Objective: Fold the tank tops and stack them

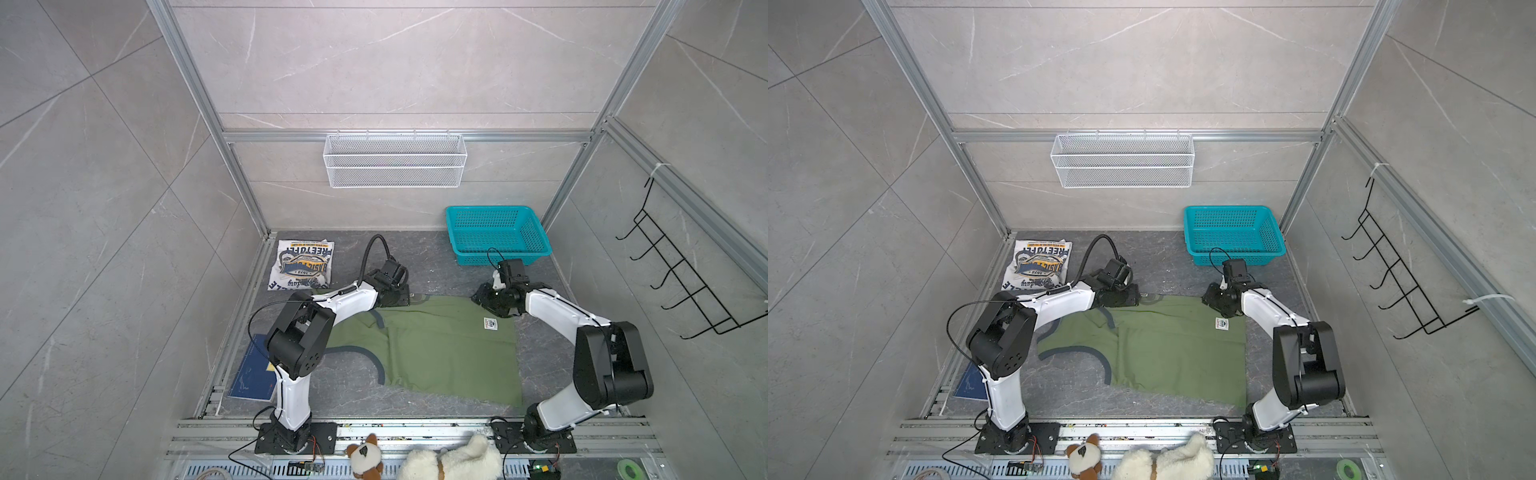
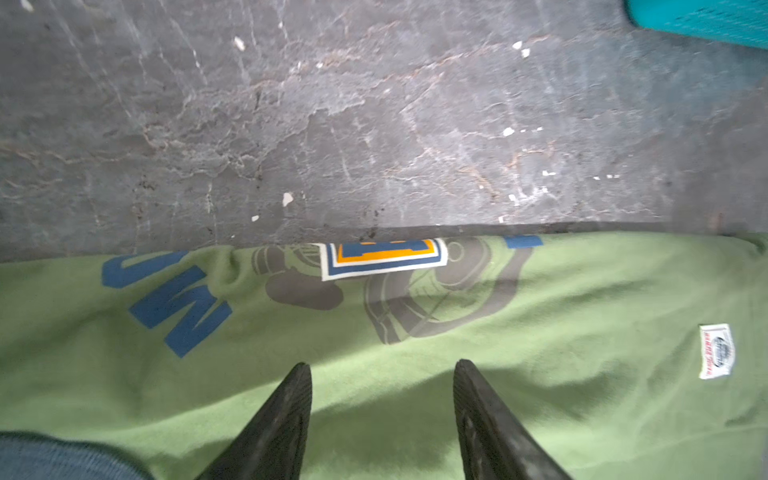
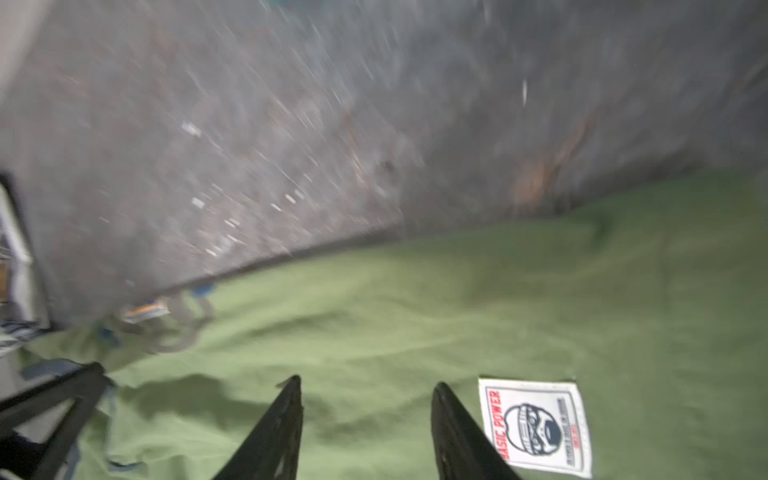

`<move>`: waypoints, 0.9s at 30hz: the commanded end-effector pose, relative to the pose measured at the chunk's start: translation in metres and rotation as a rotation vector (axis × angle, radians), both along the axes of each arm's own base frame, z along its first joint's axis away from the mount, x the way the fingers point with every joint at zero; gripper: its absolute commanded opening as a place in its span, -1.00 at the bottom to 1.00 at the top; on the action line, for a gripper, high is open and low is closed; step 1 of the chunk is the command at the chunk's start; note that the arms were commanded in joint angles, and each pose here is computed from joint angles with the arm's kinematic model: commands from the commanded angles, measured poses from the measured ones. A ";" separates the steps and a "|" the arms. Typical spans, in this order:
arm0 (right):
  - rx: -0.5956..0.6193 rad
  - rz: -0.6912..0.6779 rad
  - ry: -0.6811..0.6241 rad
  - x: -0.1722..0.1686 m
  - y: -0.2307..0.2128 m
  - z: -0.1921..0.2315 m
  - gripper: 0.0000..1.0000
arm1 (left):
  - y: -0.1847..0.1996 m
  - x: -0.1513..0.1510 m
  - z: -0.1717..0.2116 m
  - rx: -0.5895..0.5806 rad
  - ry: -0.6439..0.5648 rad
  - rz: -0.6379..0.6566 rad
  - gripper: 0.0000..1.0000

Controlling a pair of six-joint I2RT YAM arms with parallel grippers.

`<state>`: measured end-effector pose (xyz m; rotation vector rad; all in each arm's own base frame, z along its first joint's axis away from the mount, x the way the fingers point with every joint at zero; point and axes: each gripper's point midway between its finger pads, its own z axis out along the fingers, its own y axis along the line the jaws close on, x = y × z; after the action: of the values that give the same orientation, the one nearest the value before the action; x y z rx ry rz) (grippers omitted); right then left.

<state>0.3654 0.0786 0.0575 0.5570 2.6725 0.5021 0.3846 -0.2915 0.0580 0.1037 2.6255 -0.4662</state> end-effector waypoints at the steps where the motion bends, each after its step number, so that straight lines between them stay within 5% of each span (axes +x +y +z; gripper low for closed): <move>1: 0.014 -0.001 0.078 -0.007 0.002 -0.025 0.05 | -0.001 0.001 -0.019 -0.004 0.046 0.009 0.15; 12: -0.020 -0.215 0.204 0.009 -0.064 -0.066 0.06 | -0.027 0.012 -0.044 -0.014 0.084 -0.020 0.15; 27: -0.074 -0.270 0.062 0.067 -0.102 -0.040 0.06 | -0.074 0.060 -0.027 -0.057 0.036 -0.067 0.15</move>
<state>0.4409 -0.0131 0.0284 0.8966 2.5617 0.4048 0.4564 -0.3662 0.0379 0.1319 2.5805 -0.6057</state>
